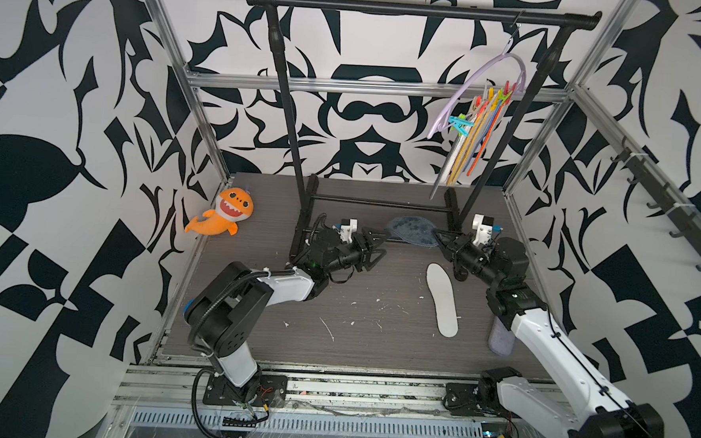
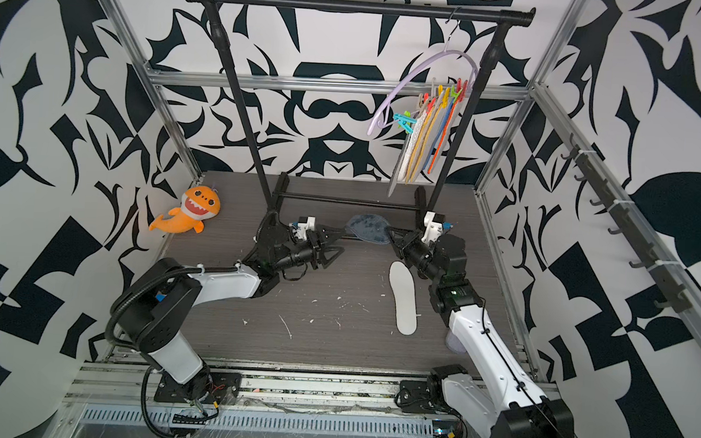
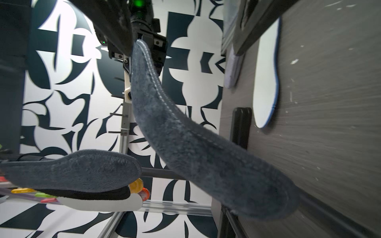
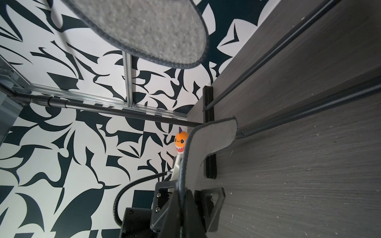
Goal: Take the shoe insoles off the hanger
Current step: Place the insole at the center of the board.
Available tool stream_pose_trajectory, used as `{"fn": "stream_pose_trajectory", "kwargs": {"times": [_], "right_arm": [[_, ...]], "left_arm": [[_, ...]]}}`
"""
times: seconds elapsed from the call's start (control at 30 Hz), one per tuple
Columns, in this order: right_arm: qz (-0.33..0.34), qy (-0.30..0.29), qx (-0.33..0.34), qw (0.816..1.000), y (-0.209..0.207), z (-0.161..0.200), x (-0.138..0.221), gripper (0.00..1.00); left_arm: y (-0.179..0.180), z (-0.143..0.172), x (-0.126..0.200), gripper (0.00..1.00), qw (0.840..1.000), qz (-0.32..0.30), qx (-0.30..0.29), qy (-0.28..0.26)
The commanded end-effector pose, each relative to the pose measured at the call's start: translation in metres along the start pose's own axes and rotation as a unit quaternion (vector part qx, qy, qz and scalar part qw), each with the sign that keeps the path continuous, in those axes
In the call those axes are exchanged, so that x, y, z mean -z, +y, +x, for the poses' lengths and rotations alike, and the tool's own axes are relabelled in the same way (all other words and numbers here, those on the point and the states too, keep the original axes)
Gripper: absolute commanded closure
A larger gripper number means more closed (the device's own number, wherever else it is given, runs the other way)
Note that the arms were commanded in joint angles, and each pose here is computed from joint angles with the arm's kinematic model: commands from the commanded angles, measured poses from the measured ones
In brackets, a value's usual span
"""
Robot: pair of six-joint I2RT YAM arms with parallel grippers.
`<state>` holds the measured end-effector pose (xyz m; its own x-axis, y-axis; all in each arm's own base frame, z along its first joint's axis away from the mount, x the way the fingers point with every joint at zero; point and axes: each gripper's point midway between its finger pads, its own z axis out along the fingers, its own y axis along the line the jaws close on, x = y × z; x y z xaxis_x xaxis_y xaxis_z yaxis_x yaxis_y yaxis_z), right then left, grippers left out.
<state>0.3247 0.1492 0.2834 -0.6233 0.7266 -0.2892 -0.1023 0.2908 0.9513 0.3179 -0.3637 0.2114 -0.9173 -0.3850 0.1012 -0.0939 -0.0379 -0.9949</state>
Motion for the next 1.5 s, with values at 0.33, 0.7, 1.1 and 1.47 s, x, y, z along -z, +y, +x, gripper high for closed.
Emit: {"fn": "stream_pose_trajectory", "kwargs": {"times": [0.33, 0.7, 1.1, 1.47], "right_arm": [[-0.06, -0.022, 0.039, 0.997, 0.039, 0.009, -0.007, 1.0], [-0.049, -0.006, 0.035, 0.998, 0.032, 0.026, 0.001, 1.0], [0.036, 0.01, 0.094, 0.995, 0.016, 0.031, 0.019, 0.7], [0.187, -0.025, 0.191, 0.963, -0.004, 0.008, 0.067, 0.27]], "left_arm": [[-0.066, 0.008, -0.002, 0.31, 0.994, 0.102, -0.03, -0.015], [-0.082, -0.009, -0.006, 0.64, 0.99, 0.113, -0.07, -0.042], [-0.085, 0.005, 0.008, 1.0, 0.986, 0.004, -0.169, 0.003], [-0.028, 0.03, 0.044, 1.0, 0.932, -0.224, -0.261, 0.113]]}}
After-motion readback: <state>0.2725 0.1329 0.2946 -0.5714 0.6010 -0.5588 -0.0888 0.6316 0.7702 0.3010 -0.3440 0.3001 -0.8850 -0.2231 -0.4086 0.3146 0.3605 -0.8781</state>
